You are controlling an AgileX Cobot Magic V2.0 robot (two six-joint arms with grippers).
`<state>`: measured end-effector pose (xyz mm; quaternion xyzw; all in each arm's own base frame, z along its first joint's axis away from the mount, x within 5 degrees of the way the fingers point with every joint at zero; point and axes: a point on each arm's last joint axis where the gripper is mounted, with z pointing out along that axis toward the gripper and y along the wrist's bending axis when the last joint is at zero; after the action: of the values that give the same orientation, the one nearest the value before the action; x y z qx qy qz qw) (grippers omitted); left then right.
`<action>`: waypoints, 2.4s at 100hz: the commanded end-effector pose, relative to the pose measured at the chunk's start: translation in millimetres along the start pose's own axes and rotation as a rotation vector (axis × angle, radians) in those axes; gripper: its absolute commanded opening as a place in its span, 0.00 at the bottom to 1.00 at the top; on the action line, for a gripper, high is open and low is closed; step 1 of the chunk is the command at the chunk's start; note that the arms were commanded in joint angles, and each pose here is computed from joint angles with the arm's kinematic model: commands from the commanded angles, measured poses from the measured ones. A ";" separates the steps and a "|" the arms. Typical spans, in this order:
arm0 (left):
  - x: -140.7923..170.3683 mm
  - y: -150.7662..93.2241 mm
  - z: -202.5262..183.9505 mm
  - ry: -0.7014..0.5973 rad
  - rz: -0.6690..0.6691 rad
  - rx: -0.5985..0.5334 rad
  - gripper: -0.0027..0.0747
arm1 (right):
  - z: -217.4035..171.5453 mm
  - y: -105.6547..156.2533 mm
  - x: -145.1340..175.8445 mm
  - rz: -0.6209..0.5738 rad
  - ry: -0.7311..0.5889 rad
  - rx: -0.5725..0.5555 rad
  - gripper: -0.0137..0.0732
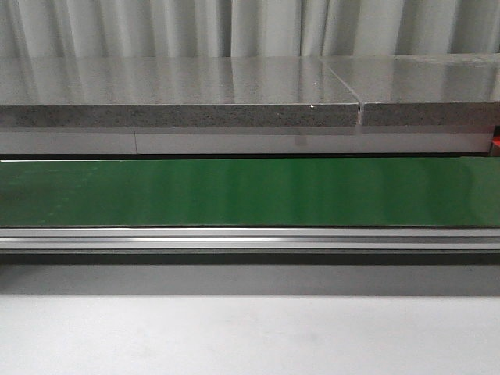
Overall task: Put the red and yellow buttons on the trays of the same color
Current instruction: 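Carry the red button onto the green belt and open the left gripper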
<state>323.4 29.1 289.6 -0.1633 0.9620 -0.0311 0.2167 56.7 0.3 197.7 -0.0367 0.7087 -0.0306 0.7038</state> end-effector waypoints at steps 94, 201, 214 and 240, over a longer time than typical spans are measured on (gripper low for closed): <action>-16.6 -8.2 -23.2 -0.083 0.109 0.029 0.81 | -2.0 -0.4 -11.8 -0.014 -0.109 0.003 0.08; 80.0 79.2 -101.1 -0.290 -0.268 -0.105 0.74 | -2.0 -0.4 -11.8 -0.014 -0.109 0.003 0.08; 95.7 94.5 -86.3 -0.240 -0.329 -0.147 0.68 | -2.0 -0.4 -11.8 -0.014 -0.109 0.003 0.08; 93.1 114.6 -60.2 -0.176 -0.397 -0.189 0.67 | -2.0 -0.4 -11.8 -0.014 -0.109 0.003 0.08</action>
<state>174.9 96.6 286.3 -0.3595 0.8999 0.0275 0.2455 56.7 0.3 197.7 -0.0367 0.7087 -0.0306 0.7038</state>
